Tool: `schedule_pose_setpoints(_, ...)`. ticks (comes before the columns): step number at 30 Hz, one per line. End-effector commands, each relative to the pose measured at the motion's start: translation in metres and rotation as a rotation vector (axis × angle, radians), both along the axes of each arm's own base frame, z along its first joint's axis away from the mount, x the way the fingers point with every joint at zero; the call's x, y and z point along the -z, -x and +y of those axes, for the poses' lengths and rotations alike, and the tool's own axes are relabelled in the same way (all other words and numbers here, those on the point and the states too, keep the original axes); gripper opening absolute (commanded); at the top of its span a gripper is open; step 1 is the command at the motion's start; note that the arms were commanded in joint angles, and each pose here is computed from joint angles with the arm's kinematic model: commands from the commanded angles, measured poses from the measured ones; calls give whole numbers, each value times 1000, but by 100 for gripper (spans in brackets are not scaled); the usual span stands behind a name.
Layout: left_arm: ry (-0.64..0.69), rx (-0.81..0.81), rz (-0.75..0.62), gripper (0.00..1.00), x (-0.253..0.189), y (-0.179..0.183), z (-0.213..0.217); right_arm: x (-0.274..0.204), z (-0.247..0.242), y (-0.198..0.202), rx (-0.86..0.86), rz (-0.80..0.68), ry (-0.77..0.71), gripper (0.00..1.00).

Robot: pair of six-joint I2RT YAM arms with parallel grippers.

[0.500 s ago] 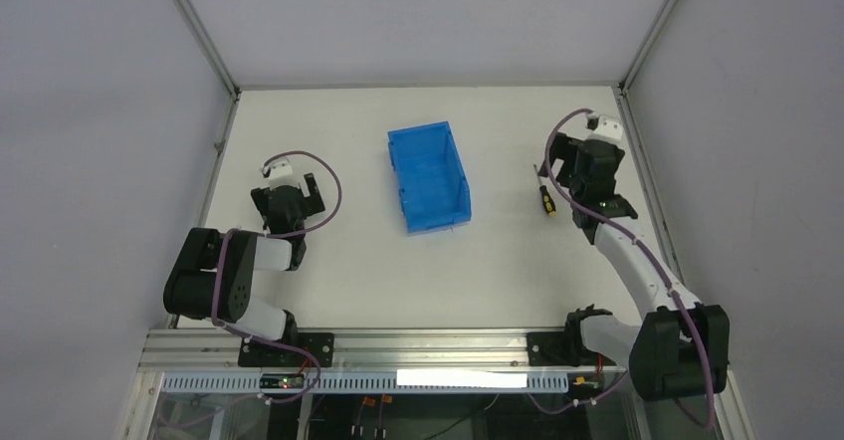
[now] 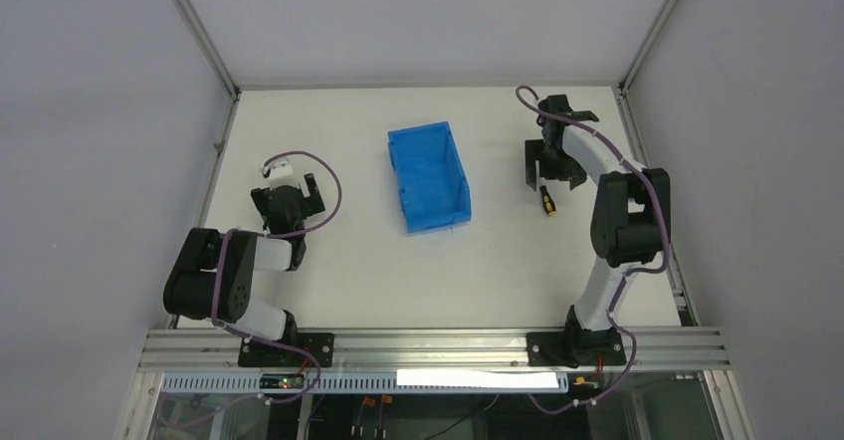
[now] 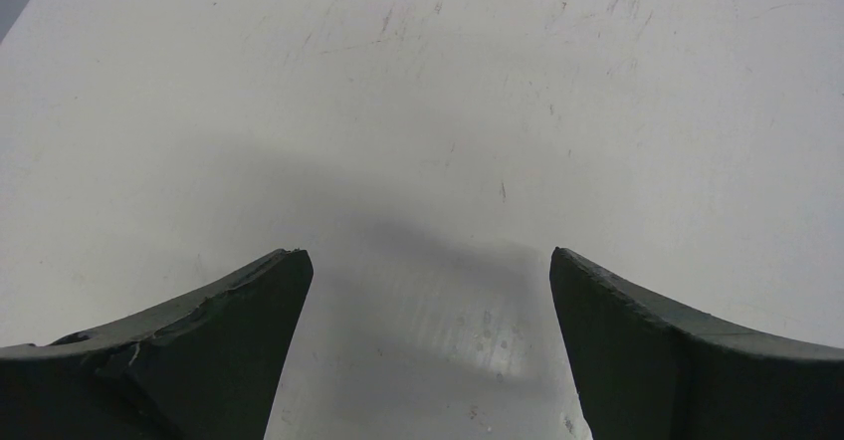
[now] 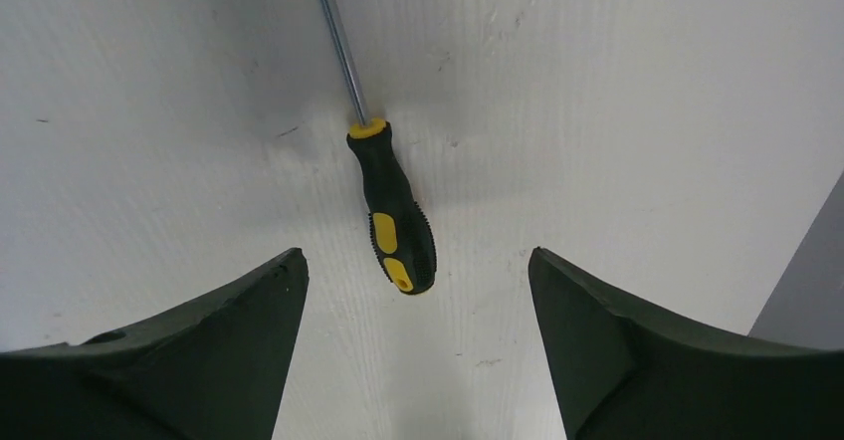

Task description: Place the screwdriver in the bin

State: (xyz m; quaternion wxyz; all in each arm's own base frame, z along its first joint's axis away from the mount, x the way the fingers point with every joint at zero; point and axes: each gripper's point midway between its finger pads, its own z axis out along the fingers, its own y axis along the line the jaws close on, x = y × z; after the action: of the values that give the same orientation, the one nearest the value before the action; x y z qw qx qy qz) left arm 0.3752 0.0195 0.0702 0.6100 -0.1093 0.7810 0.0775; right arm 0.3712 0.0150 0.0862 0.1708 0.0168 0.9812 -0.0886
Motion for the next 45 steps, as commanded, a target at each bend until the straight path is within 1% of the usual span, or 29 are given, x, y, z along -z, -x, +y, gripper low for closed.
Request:
schedule_pose_setpoints(1,11,-2,-48,99,-14,-9,-3,12,-2,8,-68,133,22,82)
schedule_pose_setpoints(5,11,-2,-48,99,-14,-9,-3,36,4,-2,-107,161,-7,70)
schedule_pose_setpoints(10,11,-2,-48,99,-14,-9,-3,59,3,3,-93,212,-11,53)
schedule_pose_setpoints(13,11,-2,-48,99,-14,-9,-3,63,3,8,-89,219,-16,37)
schedule_pose_setpoints(14,11,-2,-49,99,-14,-9,-3,63,4,10,-89,219,-18,33)
schedule_pose_setpoints(15,11,-2,-48,99,-14,-9,-3,63,4,11,-89,217,-21,26)
schedule_pose_setpoints(16,11,-3,-48,99,-14,-9,-3,61,4,13,-90,216,-21,14)
schedule_pose_setpoints(17,11,-3,-49,99,-14,-9,-3,57,3,13,-89,215,-20,5)
schedule_pose_setpoints(18,11,-2,-48,99,-14,-9,-3,51,3,13,-89,208,-17,0)
schedule_pose_setpoints(21,11,-2,-48,99,-14,-9,-3,23,1,11,-87,170,-10,0)
schedule_pose_setpoints(25,11,-2,-49,99,-14,-9,-3,-31,0,6,-77,96,-5,0)
schedule_pose_setpoints(28,11,-2,-48,99,-14,-9,-3,-68,0,10,-32,65,-15,0)
schedule_pose_setpoints(34,11,-2,-49,99,-14,-9,-3,-136,15,0,6,-86,-75,0)
schedule_pose_setpoints(38,11,-2,-48,99,-14,-9,-3,-178,53,-13,-58,-222,-125,0)
schedule_pose_setpoints(41,11,-2,-49,99,-14,-9,-3,-202,108,-18,-193,-321,-154,0)
schedule_pose_setpoints(45,11,-3,-48,99,-14,-9,-3,-218,170,-19,-319,-409,-188,0)
